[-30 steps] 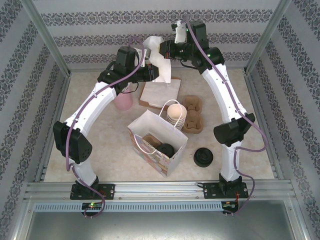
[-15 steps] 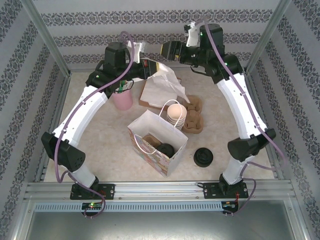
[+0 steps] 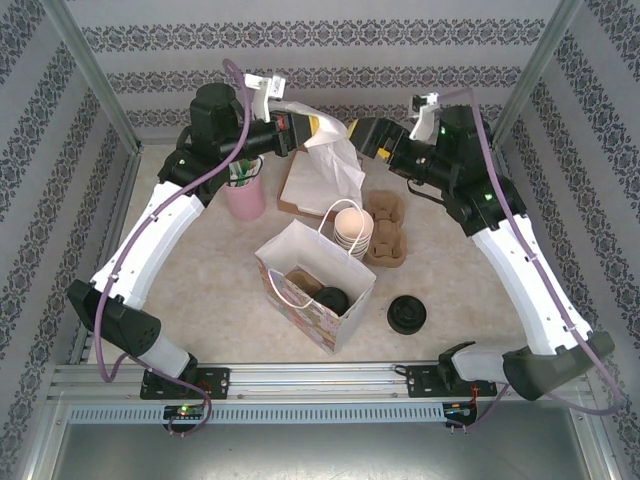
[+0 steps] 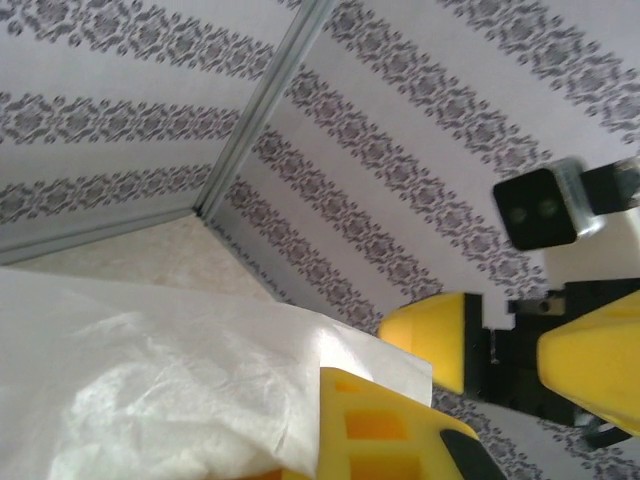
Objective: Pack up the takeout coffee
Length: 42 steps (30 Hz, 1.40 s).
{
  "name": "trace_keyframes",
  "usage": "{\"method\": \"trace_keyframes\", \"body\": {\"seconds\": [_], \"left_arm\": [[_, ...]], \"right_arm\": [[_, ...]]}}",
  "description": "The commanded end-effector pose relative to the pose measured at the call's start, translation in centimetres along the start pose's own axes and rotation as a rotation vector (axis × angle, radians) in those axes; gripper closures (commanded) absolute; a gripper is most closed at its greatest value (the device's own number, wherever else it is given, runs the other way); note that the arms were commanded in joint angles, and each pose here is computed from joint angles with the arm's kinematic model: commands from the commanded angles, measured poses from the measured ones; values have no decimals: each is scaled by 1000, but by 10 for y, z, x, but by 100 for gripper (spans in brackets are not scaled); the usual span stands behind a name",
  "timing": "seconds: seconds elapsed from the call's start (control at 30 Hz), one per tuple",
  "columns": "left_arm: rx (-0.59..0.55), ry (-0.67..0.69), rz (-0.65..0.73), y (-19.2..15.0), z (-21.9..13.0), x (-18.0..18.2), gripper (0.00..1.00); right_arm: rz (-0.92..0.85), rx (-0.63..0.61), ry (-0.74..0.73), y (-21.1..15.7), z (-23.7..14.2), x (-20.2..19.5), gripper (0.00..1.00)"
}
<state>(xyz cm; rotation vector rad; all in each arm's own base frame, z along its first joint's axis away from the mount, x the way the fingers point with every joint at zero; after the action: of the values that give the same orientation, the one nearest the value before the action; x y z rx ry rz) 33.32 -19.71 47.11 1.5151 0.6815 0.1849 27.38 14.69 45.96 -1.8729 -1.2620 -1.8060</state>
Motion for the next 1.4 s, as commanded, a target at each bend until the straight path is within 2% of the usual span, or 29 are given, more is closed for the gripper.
{"method": "trace_keyframes", "body": {"seconds": [0.0,0.3,0.5,0.67,0.77,0.87,1.07,1.27,1.3,1.37], "left_arm": [[-119,-108,30,22,-13,-26,100],[-189,-210,-3,20,-20,-53,100],[-231,-292,-34,17,-23,-70,100],[-232,-314,-48,8,-27,-80,100],[-241,-333,-53,5,-32,-86,100],[-238,-348,-56,2,-36,-92,100],[-231,-343,-55,-7,-47,-99,100],[-212,-317,-57,-16,-59,-101,100],[-207,-311,-55,-18,-61,-102,98],[-195,-296,-49,-21,-66,-103,78]], "right_arm": [[173,0,101,1,4,0,2],[249,-30,282,-16,-21,30,2],[263,26,357,-31,-21,43,2],[228,21,400,-44,-27,53,2],[221,14,404,-48,-28,55,7],[217,12,407,-53,-27,55,15],[203,14,401,-61,-25,57,37],[172,-5,372,-68,-27,55,74],[164,-3,371,-70,-27,56,81],[141,4,362,-74,-27,55,91]]}}
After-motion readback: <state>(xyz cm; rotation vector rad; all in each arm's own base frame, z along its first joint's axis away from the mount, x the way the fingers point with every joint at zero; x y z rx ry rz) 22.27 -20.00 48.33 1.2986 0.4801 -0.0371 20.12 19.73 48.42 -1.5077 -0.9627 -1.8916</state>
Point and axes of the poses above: each hand's point on the last joint's axis, 136 mm out from that joint toward the fingers, its own z axis out along the fingers, its own x axis along the line the jaws close on, y = z × x, the point moved 9 cm from there along -z, back along the fingers, and after that the axes turned 15 degrees about z, right-handed, at the moved point
